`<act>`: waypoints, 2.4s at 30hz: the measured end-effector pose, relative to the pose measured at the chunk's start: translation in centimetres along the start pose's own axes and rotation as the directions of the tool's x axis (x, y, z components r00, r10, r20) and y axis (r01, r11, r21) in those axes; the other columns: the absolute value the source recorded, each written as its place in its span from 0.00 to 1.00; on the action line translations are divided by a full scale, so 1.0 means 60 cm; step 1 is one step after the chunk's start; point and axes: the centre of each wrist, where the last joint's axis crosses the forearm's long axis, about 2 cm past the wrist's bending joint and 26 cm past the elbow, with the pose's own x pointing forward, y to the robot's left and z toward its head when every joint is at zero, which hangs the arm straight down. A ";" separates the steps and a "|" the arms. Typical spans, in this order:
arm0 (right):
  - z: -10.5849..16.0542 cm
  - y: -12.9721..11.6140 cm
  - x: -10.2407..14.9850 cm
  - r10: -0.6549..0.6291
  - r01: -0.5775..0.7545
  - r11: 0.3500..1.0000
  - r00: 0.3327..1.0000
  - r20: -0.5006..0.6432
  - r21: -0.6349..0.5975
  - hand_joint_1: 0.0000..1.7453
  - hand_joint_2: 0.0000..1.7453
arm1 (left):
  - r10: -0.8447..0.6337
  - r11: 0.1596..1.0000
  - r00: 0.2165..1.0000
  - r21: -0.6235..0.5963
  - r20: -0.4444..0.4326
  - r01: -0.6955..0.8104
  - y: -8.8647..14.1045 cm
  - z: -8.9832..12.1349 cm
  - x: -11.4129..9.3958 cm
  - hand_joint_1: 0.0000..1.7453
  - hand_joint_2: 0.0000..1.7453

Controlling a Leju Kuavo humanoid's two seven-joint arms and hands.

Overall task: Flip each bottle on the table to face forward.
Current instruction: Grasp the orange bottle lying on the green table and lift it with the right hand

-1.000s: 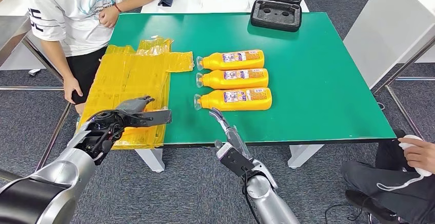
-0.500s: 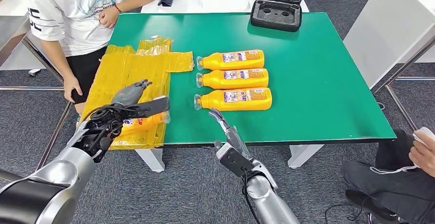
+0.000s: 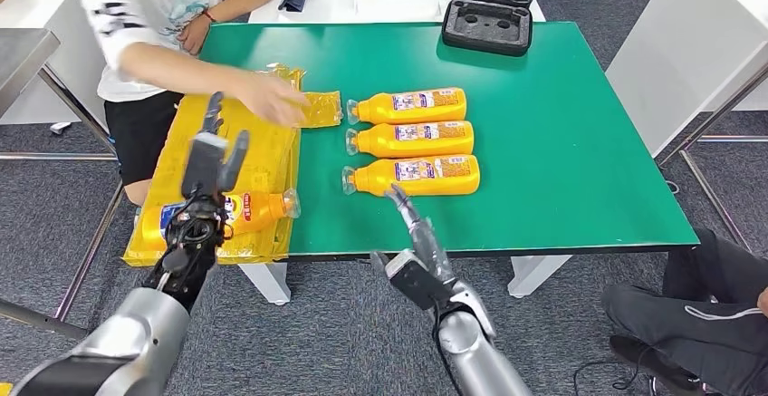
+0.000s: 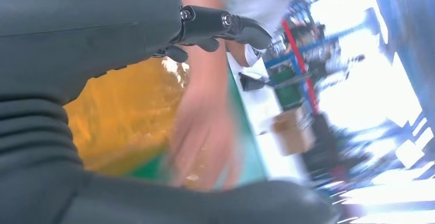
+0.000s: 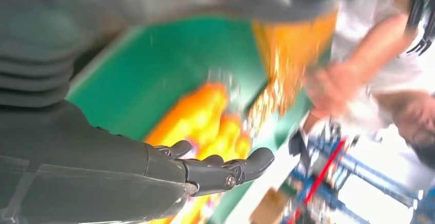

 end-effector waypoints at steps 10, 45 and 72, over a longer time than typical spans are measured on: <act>-0.098 -0.124 0.011 0.172 -0.169 0.983 0.985 0.031 -0.076 0.00 1.00 | 0.214 0.952 0.977 0.224 0.008 -0.210 -0.006 0.054 0.008 0.00 1.00; -0.222 -0.234 -0.015 0.357 -0.228 0.894 0.882 -0.306 0.386 0.00 1.00 | 0.131 0.960 0.988 0.240 0.078 -0.146 -0.010 0.077 0.027 0.00 1.00; -0.201 -0.231 -0.036 0.444 -0.144 0.773 0.819 -0.364 0.618 0.00 1.00 | 0.061 0.954 0.994 0.289 0.086 -0.084 0.007 0.084 0.022 0.00 1.00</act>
